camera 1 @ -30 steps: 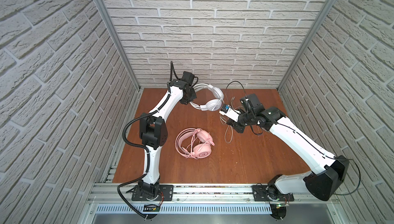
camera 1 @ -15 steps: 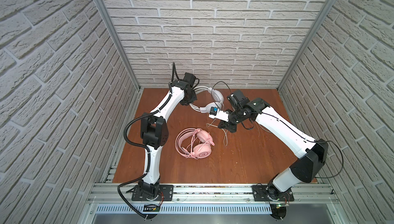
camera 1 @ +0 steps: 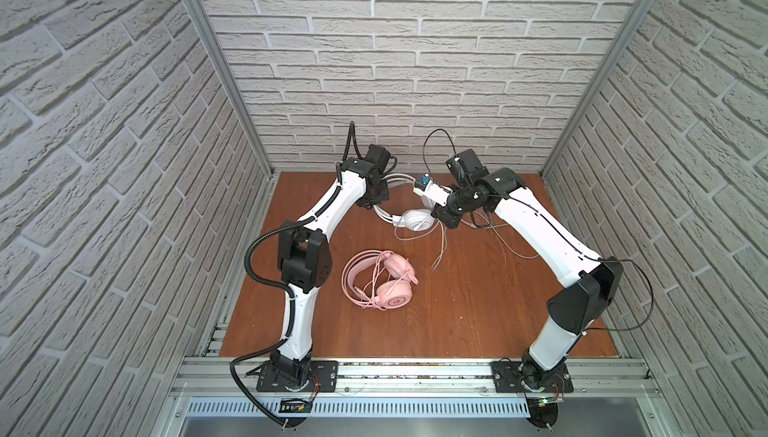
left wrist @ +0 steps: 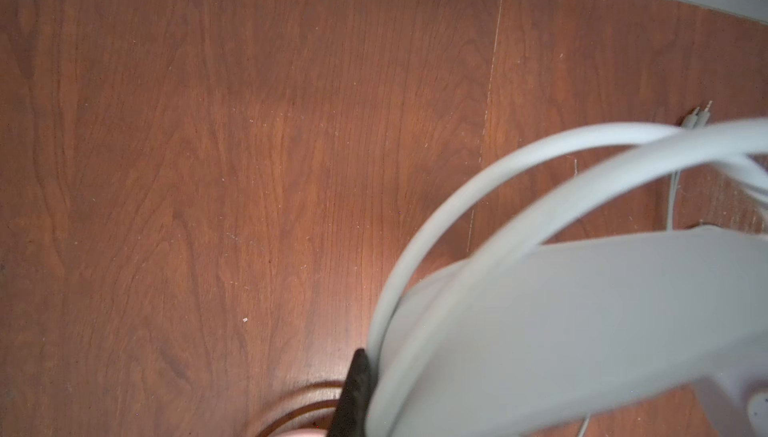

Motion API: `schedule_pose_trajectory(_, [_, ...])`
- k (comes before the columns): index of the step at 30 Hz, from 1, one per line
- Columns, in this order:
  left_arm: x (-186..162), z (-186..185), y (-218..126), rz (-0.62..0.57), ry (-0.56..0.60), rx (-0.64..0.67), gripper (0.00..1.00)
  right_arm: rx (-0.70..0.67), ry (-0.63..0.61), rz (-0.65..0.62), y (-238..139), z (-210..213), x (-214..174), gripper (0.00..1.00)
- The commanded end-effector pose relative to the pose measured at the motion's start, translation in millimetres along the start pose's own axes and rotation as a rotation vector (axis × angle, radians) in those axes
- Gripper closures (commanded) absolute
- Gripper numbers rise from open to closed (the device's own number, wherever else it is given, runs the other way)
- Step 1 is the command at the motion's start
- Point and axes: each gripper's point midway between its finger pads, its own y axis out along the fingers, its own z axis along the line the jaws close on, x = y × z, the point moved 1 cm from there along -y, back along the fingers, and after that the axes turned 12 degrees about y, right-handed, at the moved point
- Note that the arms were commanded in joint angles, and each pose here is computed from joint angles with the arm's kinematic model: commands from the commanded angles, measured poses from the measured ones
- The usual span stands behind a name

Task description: Wrap the headphones

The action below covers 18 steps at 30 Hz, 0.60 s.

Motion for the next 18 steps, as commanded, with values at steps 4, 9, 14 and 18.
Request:
schedule_pose_trajectory(4, [7.6, -5.2, -11.2, -0.042, 0.027, -0.03, 1.0, -0.13, 0.098, -0.103, -29.4, -43.2, 19.0, 0.95])
schedule_pose_trajectory(9, [6.8, -6.3, -11.7, -0.041, 0.042, -0.029, 1.0, -0.242, 0.161, -0.151, -41.9, -77.7, 31.1, 0.95])
schedule_pose_trajectory(14, [5.7, -7.1, -13.9, -0.041, 0.055, -0.028, 1.0, -0.304, 0.23, -0.22, -55.8, -103.6, 44.4, 0.94])
schedule_pose_trajectory(18, [6.3, -13.2, -16.7, -0.048, 0.073, -0.05, 1.0, -0.324, 0.299, -0.24, -51.8, -121.8, 50.3, 0.94])
